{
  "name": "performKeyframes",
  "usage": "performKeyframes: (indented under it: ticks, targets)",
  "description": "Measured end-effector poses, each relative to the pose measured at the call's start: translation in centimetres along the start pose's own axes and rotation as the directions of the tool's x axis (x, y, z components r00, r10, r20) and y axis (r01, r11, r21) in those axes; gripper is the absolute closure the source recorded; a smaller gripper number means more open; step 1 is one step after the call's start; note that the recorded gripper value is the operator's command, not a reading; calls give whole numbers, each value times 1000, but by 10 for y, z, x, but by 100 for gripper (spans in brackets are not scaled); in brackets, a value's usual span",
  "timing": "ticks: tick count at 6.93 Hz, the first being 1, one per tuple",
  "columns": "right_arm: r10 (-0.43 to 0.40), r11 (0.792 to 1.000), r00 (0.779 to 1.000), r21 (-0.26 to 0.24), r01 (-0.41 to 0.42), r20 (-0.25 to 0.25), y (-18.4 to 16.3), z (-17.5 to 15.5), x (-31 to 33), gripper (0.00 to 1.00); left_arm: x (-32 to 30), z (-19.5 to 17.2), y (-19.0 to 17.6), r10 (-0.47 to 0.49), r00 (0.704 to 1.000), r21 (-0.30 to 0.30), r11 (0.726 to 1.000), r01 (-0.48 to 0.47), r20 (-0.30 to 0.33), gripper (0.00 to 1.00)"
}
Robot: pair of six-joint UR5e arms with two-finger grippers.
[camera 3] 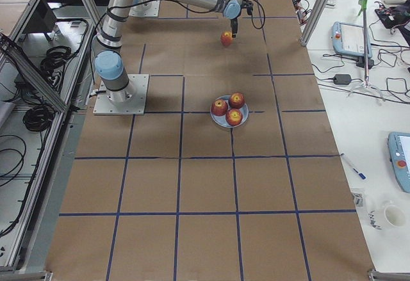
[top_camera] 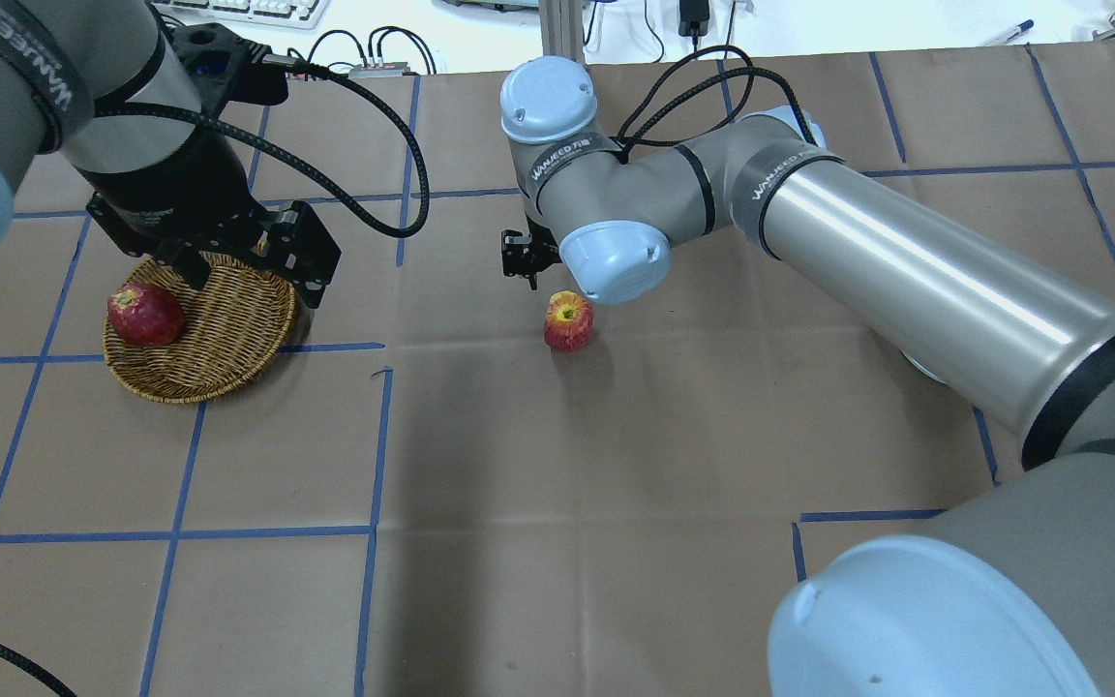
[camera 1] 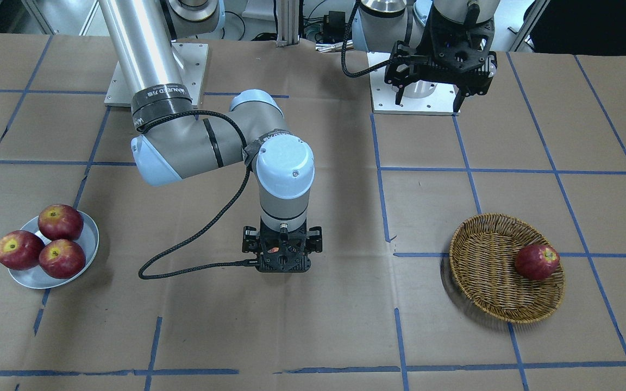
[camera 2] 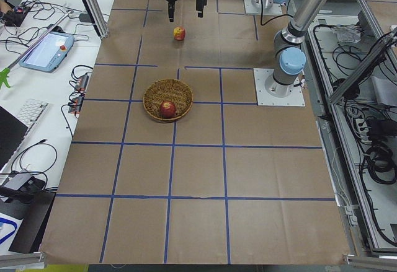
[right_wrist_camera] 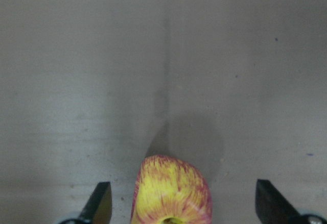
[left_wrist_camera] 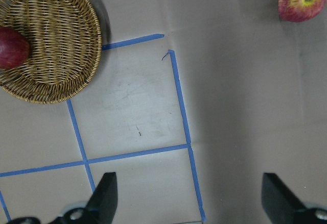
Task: Transfer apple from basket to plate
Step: 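Close the right gripper on the apple and lift it, then carry the apple with the right gripper over the white plate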
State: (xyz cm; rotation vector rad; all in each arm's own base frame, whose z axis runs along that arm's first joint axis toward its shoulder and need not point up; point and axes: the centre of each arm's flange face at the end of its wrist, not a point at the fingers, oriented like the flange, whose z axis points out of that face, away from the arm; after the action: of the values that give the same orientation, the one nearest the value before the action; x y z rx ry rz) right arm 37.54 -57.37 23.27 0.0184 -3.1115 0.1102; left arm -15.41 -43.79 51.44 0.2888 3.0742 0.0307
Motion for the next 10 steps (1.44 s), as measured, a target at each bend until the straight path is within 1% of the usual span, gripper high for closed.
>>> performKeyframes:
  ticks: [1, 2, 3, 4, 5, 7, 9, 10]
  targets:
    - [1, 1000, 1000, 9, -1, 4, 9, 18, 2, 5, 0, -1, 0, 0, 1000, 1, 1000, 0, 1, 1]
    - [1, 1000, 1000, 14, -1, 7, 16, 28, 4, 21, -1, -1, -1, 1, 1000, 2, 1000, -1, 2, 1]
    - [5, 1000, 1000, 14, -5, 10, 19, 32, 4, 27, -1, -2, -1, 2, 1000, 4, 1000, -2, 2, 1]
    - [11, 1000, 1000, 11, -11, 13, 21, 34, 4, 37, -1, -4, -2, 1, 1000, 6, 1000, -1, 3, 1]
    - [15, 1000, 1000, 7, -15, 13, 22, 35, 4, 41, -1, -4, -3, 1, 1000, 6, 1000, -1, 3, 1]
    - [32, 999, 999, 12, -33, 16, 19, 30, 6, 41, -1, -3, -4, 1, 1000, 5, 1000, -1, 2, 1]
    - [55, 998, 998, 29, -55, 24, 8, 7, 16, 42, -1, -3, -4, 1, 1000, 5, 1000, -1, 2, 1]
    - [72, 997, 997, 27, -72, 22, 0, -14, 29, 42, -1, -3, -4, 1, 1000, 5, 1000, -1, 2, 1]
